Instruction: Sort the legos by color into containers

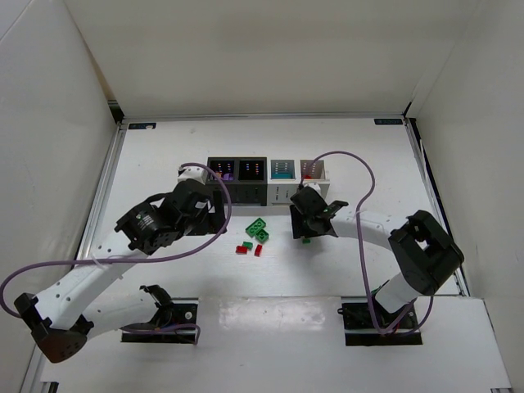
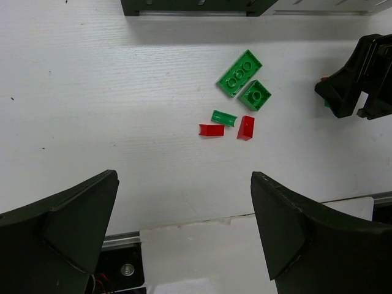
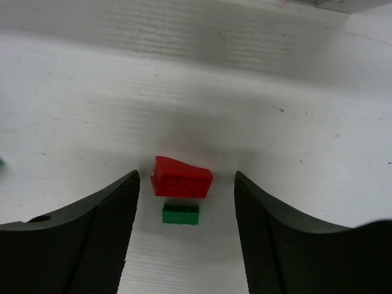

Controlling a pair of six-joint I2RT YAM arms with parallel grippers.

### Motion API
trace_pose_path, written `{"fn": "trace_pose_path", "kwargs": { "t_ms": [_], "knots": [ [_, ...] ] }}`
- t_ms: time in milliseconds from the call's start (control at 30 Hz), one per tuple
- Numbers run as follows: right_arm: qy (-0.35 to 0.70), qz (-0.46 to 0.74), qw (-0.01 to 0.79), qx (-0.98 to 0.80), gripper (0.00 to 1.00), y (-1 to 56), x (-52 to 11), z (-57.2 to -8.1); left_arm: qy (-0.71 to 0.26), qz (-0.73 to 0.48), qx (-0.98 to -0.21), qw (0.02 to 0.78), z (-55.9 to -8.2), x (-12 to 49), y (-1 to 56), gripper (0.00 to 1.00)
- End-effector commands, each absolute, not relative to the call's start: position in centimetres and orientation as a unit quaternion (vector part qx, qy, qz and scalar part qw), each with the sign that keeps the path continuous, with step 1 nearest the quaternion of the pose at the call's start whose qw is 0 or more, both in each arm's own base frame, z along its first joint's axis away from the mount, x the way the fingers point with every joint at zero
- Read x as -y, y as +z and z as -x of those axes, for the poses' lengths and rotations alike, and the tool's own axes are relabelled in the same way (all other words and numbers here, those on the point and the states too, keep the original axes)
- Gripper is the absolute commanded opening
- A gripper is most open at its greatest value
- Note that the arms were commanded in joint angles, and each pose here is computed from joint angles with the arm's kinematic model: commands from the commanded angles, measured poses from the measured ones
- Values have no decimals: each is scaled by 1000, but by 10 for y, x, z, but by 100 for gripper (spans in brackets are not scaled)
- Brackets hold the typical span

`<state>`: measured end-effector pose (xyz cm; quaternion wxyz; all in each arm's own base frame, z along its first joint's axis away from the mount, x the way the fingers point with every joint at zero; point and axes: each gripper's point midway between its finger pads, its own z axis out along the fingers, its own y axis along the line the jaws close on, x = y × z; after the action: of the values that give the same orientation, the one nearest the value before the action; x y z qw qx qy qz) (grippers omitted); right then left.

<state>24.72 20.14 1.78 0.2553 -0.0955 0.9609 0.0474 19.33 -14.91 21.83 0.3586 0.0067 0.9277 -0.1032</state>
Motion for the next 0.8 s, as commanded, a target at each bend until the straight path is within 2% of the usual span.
{"fn": "trace_pose_path", "kwargs": {
  "t_ms": [0,200,267,633,767],
  "knots": [
    [46,94,261,-959,65,14,-206,-249,-101,-1,-926,364,-196,149,222,100],
    [54,88,258,-961,52,12,-210,-249,-103,-1,-926,362,-196,150,220,100],
    [54,85,256,-961,41,11,-210,-249,-106,-2,-925,364,-196,151,222,100],
    [46,99,275,-955,29,34,-216,-244,-106,-1,-925,364,-197,151,224,100],
    [67,105,319,-939,29,89,-224,-256,-107,-1,-924,368,-198,151,225,100]
  ]
}}
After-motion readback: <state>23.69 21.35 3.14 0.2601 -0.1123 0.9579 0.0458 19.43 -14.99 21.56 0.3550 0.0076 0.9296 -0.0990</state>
